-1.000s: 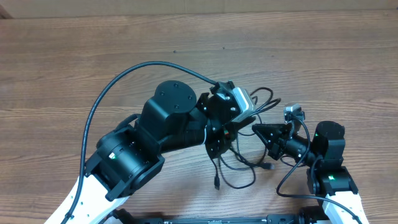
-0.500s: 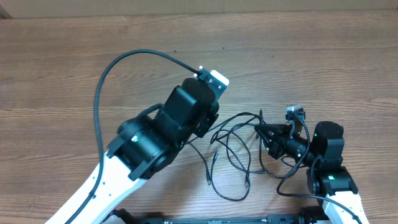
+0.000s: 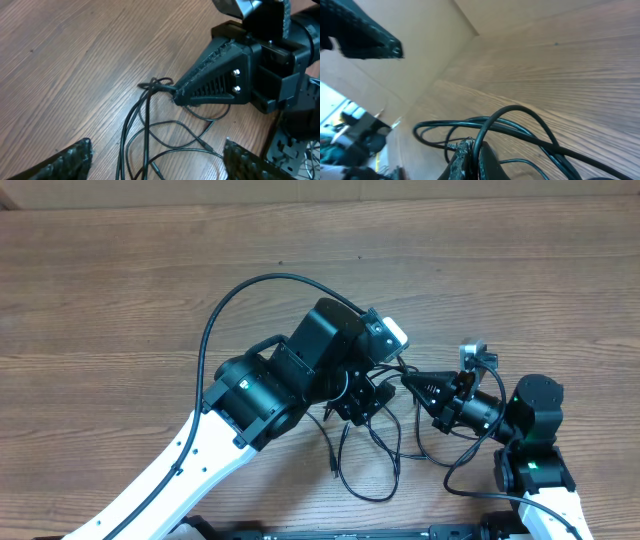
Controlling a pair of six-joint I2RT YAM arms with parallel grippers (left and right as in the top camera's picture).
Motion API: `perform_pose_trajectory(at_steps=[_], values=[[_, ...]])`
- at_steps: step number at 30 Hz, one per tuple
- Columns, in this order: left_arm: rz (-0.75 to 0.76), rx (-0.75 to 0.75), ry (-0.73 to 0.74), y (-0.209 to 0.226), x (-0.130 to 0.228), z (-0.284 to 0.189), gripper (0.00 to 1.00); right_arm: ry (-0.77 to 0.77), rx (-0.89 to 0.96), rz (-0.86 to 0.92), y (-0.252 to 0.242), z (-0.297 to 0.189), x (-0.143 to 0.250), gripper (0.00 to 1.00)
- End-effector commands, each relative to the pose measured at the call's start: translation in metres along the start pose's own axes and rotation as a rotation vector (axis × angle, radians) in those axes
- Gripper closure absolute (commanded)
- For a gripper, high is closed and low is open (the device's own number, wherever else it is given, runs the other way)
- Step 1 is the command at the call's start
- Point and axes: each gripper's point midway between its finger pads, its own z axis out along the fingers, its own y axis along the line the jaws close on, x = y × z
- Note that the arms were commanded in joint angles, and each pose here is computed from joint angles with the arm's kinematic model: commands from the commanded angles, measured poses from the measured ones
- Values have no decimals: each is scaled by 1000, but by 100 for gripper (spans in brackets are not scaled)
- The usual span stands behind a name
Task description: Untangle cables
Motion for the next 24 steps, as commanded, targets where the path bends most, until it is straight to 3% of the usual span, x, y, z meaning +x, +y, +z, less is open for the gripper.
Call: perform_pose_trajectory(at_steps=[1,20,24], values=[[37,35,-27,-5,-8,-4,12,-11,-81,19,17,-1,-9,96],[78,1,-33,1,-10,-4,2,-66,-278,-77,65,-11,-36,96],[79,10,-43,-1,-12,-4,7,-68,-279,-79,66,-11,-37,96]])
